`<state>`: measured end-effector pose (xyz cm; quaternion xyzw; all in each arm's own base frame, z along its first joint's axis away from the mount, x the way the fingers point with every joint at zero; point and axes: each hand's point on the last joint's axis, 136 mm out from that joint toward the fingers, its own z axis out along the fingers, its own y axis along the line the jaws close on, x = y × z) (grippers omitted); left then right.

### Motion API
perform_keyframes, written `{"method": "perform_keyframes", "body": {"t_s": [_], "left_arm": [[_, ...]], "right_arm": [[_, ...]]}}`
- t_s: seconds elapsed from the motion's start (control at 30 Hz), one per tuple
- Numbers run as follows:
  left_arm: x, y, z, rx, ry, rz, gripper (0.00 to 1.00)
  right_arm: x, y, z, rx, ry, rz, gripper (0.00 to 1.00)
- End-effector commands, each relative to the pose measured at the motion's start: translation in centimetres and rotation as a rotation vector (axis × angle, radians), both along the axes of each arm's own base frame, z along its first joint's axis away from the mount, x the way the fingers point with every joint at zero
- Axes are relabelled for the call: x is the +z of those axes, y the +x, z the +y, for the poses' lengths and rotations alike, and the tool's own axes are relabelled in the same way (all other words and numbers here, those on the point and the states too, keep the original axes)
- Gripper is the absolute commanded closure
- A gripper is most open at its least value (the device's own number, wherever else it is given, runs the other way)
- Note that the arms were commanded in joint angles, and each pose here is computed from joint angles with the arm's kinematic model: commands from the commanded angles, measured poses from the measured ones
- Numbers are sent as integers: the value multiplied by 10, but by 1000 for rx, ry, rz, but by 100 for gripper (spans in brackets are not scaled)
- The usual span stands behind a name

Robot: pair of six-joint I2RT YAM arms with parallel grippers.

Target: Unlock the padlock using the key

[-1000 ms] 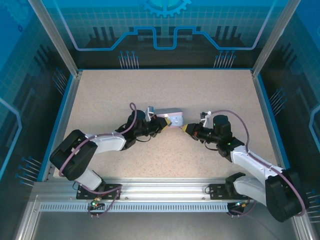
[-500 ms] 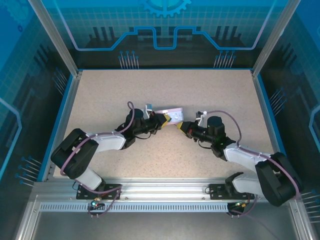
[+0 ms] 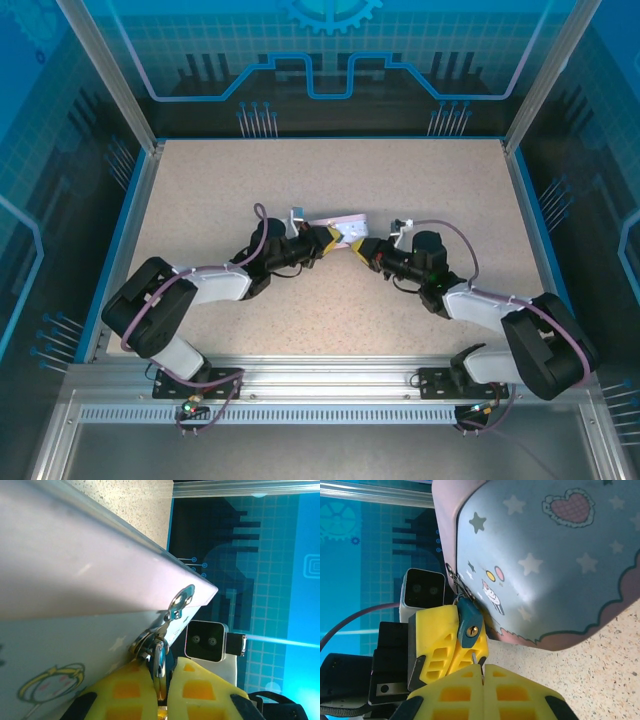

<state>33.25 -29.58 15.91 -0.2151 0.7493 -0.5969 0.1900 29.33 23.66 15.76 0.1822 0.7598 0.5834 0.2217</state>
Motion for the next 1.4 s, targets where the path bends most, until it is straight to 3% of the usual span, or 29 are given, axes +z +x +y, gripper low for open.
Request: {"method": "perform_keyframes", "body": {"t_s": [0.0,1.37], "left_arm": [[26,3,-1,-10,-70,-88,100],[26,5,0,5,-83,-91,100]], "right_arm": [[17,7,7,0,24,-42,100],[5,12,16,-9,29,-1,100]]}}
